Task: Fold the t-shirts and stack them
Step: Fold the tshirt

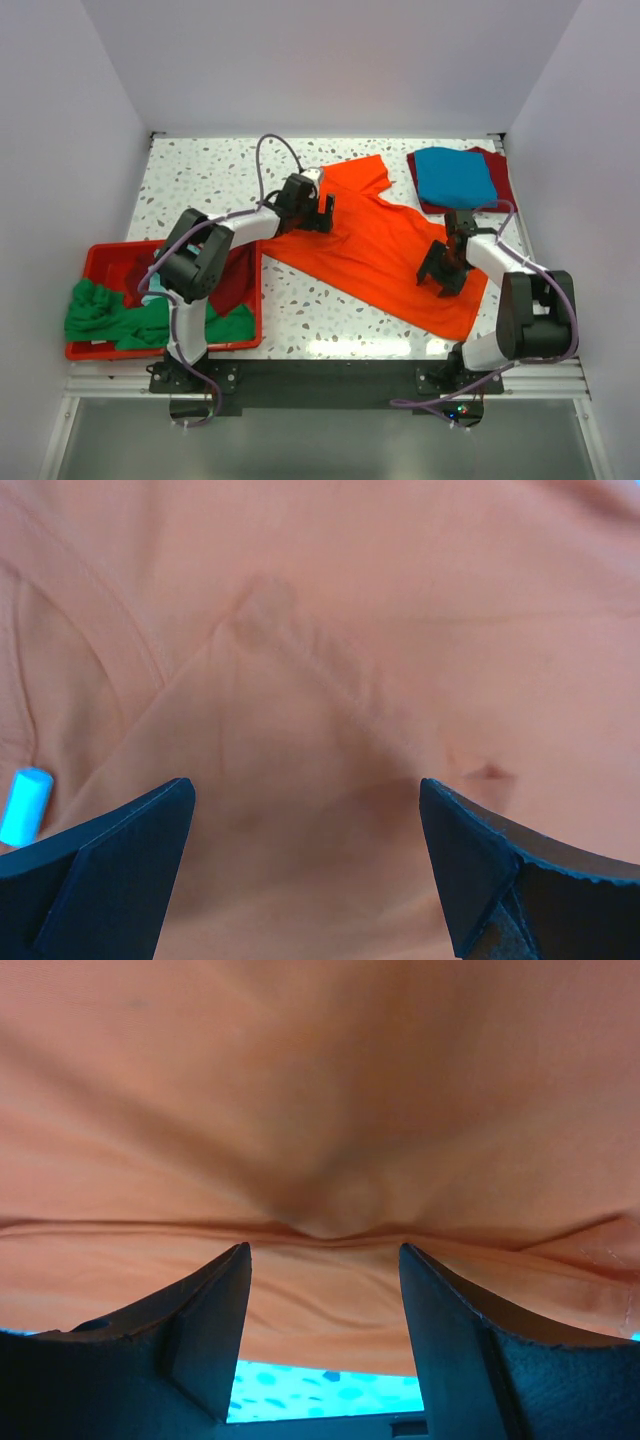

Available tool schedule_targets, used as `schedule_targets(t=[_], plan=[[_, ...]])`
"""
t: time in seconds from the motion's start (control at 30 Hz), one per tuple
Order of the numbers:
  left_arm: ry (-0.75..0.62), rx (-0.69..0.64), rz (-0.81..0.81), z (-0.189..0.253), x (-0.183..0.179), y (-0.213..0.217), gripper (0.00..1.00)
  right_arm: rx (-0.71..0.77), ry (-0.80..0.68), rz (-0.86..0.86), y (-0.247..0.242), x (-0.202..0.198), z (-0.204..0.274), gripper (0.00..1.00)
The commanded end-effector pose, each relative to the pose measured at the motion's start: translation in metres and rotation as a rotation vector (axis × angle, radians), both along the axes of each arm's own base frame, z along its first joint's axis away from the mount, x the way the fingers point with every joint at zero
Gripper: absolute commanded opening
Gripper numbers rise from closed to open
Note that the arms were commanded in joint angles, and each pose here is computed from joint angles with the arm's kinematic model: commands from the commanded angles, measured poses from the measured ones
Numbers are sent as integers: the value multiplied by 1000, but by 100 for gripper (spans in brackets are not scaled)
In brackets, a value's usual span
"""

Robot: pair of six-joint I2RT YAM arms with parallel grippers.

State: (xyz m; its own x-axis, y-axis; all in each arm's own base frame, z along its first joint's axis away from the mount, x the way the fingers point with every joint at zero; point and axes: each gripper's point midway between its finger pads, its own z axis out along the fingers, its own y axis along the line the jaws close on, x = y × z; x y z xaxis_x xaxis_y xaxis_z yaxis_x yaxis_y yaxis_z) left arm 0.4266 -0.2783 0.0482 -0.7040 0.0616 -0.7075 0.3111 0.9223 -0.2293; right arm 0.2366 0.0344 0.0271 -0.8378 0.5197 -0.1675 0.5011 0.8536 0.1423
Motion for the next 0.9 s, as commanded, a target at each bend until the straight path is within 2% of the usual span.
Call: schedule_targets(t=[0.0,0.17,0.2,0.3,0.4,0.47,0.5,0.63,0.73,0.87], plan=[[-1,0,-8,-15,-3,8,100,15,43,14,4,-10,-23,64],[31,107,82,-35,-21,42,100,-29,188,-20,-4,-46,-38,64],[83,144,99,-47,-36,54,100,-49,209,-26,-7,-55,-41,64],[93,176,107,-53,-56,71,100,-61,205,-79,-9,-66,-37,64],[59,171,88,-40,-59,72,100,-53,164,-129,-7,-71,-33,64],[41,107,48,-22,-58,57,100,-51,126,-155,-8,-67,-20,64],[15,76,35,-8,-54,48,100,-50,77,-160,-8,-53,-5,64],[-30,69,31,23,-37,33,100,-115,-101,-107,-21,-9,49,69],[-77,26,80,47,-20,27,100,-197,-151,-28,-37,18,68,72],[-80,-102,124,75,-10,9,100,-148,-198,-51,-64,39,73,69]])
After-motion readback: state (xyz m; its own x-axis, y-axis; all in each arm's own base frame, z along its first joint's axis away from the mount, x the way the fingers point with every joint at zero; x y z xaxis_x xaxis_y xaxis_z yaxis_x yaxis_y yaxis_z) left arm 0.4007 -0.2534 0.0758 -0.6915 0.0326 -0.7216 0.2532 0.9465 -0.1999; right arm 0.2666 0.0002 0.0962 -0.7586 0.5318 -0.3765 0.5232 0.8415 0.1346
